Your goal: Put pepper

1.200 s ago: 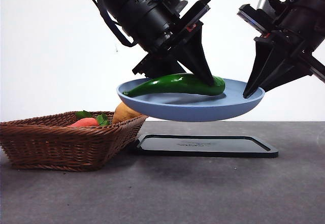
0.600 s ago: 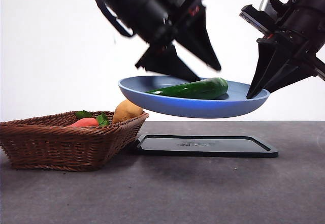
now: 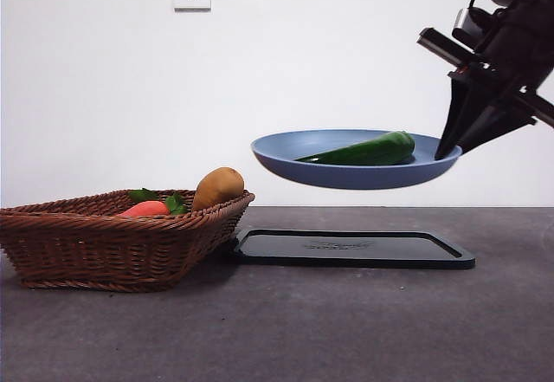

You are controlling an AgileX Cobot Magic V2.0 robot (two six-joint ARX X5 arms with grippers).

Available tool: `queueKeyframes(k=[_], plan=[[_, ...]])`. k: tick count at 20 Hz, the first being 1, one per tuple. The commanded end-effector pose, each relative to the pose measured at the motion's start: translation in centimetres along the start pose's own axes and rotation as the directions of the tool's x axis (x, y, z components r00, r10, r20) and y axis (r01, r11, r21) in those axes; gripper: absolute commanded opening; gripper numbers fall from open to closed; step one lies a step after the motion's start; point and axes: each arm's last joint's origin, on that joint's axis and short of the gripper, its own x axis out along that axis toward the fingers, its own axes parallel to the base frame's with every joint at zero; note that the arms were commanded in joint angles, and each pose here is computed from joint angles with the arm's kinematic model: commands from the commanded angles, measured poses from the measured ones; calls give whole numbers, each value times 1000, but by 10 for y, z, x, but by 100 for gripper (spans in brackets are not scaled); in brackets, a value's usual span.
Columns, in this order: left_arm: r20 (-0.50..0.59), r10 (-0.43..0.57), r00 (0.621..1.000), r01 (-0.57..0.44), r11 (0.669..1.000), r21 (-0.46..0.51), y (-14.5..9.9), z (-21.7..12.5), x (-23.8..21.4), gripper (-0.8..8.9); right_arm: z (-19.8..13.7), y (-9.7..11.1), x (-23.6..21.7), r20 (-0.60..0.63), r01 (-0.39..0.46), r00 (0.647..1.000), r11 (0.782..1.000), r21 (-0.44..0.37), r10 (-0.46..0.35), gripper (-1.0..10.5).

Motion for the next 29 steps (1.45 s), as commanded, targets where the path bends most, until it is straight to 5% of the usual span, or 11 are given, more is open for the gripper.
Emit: queueKeyframes(k=[1, 7, 14, 21, 29], plan=[[27, -2, 1000, 1, 999, 34, -5, 7, -12, 249, 23, -4, 12, 7, 2, 1000, 1000, 21, -2, 3], [39, -1, 999, -1, 999, 54, -15, 7, -32, 249, 56, -32, 56, -45, 33, 999, 996, 88, -29, 3], [18, 0, 1000, -1, 999, 43, -15, 5, -32, 249, 57, -60, 90, -105, 62, 993, 988, 141, -48, 3], [17, 0, 1000, -1, 999, 42, -15, 5, -32, 249, 57, -62, 93, -111, 64, 993, 988, 138, -49, 10], [-9, 2, 1000, -1, 999, 33, -15, 2, -32, 249, 59, -62, 80, -92, 66, 994, 988, 138, -53, 146]])
